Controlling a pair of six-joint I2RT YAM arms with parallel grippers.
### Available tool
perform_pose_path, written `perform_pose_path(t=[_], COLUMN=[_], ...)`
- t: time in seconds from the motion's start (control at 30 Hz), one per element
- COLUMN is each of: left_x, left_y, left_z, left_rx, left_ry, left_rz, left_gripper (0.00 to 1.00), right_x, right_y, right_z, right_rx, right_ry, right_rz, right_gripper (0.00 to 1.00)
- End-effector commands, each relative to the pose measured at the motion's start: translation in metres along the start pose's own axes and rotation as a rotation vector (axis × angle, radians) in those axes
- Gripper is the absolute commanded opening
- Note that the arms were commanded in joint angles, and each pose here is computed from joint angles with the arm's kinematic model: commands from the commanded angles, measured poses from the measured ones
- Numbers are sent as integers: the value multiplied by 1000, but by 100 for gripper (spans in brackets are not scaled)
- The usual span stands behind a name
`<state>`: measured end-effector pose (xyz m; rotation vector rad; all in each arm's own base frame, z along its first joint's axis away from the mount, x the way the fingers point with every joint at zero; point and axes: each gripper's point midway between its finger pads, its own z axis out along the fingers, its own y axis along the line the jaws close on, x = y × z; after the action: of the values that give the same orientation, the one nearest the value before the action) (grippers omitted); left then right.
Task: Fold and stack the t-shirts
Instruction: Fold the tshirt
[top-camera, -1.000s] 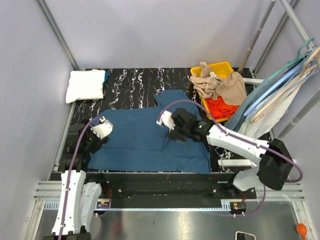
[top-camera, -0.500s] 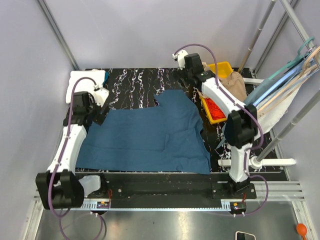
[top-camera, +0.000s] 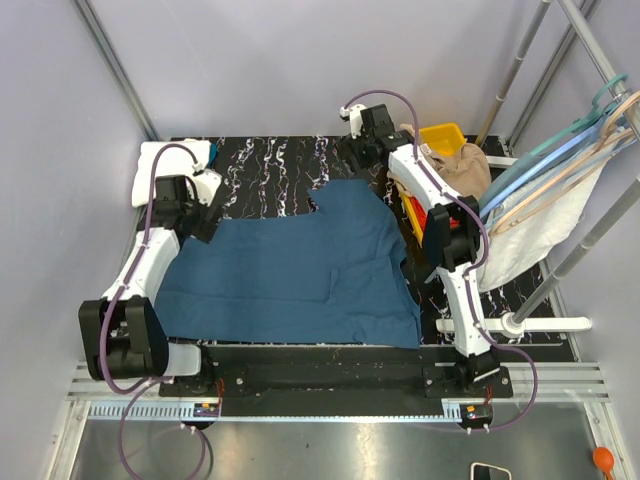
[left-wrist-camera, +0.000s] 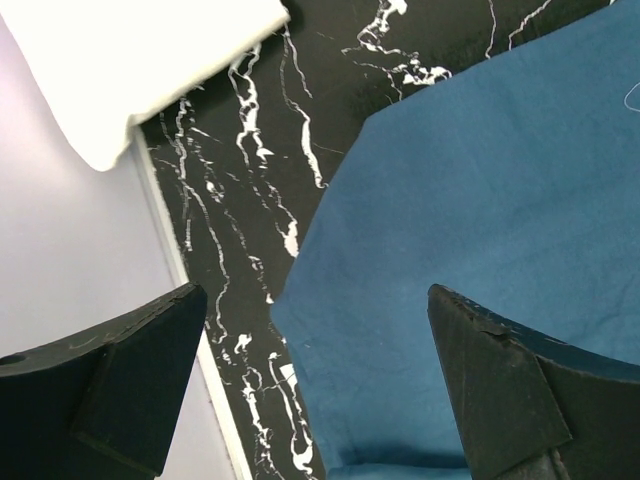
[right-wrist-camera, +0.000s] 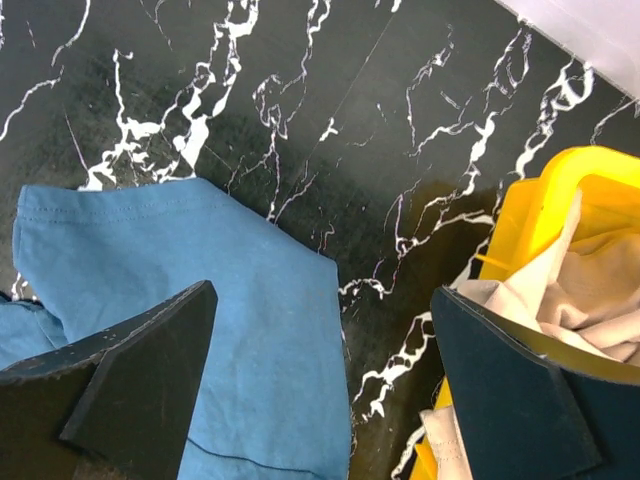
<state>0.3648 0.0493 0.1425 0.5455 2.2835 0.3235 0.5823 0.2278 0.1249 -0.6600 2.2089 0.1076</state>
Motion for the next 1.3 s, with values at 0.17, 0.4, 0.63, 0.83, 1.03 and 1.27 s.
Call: perform_pose_path(t=[0.17,0.4,0.63,0.83,1.03,1.27], left_x=[-17,-14,-8,-10,-13,-10], left_y=[11,7,2,3,0,-1], left_z=[20,33,46,50,53,54], left_rx=[-34,-14,-5,-8,11,12], left_ry=[-46,-36,-22,-27,-38,-35], left_rz=[-18,-28,-45,-48,-42,-36], left_gripper=[99,99,99,99,99,99], right_x=[29,51,64,69,67,63], right_y=[6,7,18,19,16,14], right_z=[12,20,37,48,51,52], right_rx=[-68,-71,-126,-135,-143,-163], right_ry=[93,151,176,181,171,151], right_rz=[54,23,27,32,31,39], right_gripper=[96,94,92,89,89,87])
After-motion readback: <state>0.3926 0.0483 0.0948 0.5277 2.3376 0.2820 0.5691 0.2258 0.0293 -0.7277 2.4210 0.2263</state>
